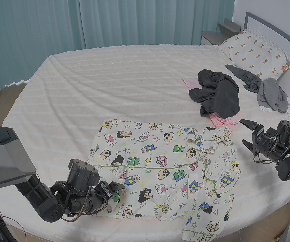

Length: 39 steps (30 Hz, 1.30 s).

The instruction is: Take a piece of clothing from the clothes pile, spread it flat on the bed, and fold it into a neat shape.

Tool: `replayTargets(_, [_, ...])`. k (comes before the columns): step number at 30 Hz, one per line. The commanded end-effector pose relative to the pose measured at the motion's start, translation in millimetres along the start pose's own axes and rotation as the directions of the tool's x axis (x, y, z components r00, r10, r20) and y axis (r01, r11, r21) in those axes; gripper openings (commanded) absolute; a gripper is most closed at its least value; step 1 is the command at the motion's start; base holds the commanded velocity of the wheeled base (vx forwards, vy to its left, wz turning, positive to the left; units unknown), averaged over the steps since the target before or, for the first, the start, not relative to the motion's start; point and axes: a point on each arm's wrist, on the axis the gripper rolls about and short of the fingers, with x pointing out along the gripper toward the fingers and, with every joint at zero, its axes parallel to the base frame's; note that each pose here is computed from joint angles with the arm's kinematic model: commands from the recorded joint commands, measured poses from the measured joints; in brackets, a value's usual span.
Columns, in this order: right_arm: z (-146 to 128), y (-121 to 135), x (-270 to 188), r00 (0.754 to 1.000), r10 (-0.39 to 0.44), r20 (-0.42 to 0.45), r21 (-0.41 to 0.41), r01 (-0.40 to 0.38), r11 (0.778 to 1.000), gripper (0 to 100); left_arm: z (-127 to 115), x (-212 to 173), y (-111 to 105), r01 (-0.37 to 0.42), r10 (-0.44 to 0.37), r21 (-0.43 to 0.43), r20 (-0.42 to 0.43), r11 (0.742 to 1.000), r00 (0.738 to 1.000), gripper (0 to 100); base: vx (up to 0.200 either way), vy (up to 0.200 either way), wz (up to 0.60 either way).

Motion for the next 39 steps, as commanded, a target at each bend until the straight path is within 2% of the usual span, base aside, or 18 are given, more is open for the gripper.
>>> replayTargets(1, [-0.3, -0.5, -0.3, 1.0, -0.001, -0.003, 0.004, 0.001, 1.0, 100, -0.2, 12.1, 1.3, -0.03, 0.03, -0.002, 0.013, 1.0, 0.999, 100, 0.0, 0.0, 0.0])
replayTargets(2, [-0.6, -0.6, -0.9, 1.0, -0.002, -0.003, 0.004, 0.002, 1.0, 100, 0.6, 15.1, 0.2, -0.035, 0.035, -0.003, 0.029, 0.999, 0.999, 100, 0.0, 0.0, 0.0])
replayTargets(3, [-0.9, 0.4, -1.4, 1.0, 0.001, -0.003, 0.003, -0.001, 1.0, 100, 0.6, 16.6, 0.5, -0.042, 0.042, -0.004, 0.037, 0.999, 0.998, 0, 0.0, 0.0, 0.0])
replayTargets(13, [-7.1, 4.1, -9.3, 0.998, 0.067, 0.01, -0.025, -0.067, 0.997, 100, 1.8, 16.9, 2.5, -0.066, 0.066, -0.003, 0.113, 0.998, 0.991, 0, 0.0, 0.0, 0.0])
replayTargets(18, [-8.9, 4.4, -10.0, 0.998, 0.07, 0.007, -0.026, -0.07, 0.997, 100, 6.9, 15.9, 2.7, -0.077, 0.079, -0.016, 0.163, 0.997, 0.983, 0, 0.0, 0.0, 0.0])
replayTargets(25, [-8.6, 5.2, -10.4, 0.997, 0.073, 0.008, -0.028, -0.072, 0.997, 100, 25.7, -0.5, -4.7, -0.03, 0.034, -0.02, 0.252, 0.999, 0.967, 0, 0.0, 0.0, 0.0])
replayTargets(28, [-9.1, 5.0, -11.3, 0.998, 0.07, 0.007, -0.026, -0.07, 0.997, 100, 41.3, -7.7, -6.1, -0.007, 0.012, -0.017, 0.302, 1.0, 0.953, 0, 0.0, 0.0, 0.0])
replayTargets(33, [-9.5, 5.2, -11.1, 0.997, 0.071, 0.005, -0.027, -0.07, 0.997, 100, 59.9, -6.4, 2.0, -0.011, 0.011, -0.002, 0.356, 1.0, 0.934, 0, 0.0, 0.0, 0.0])
replayTargets(39, [-9.5, 5.2, -11.1, 0.997, 0.071, 0.005, -0.027, -0.07, 0.997, 100, 67.6, 10.3, 14.1, -0.022, 0.018, 0.005, 0.379, 1.0, 0.925, 0, 0.0, 0.0, 0.0])
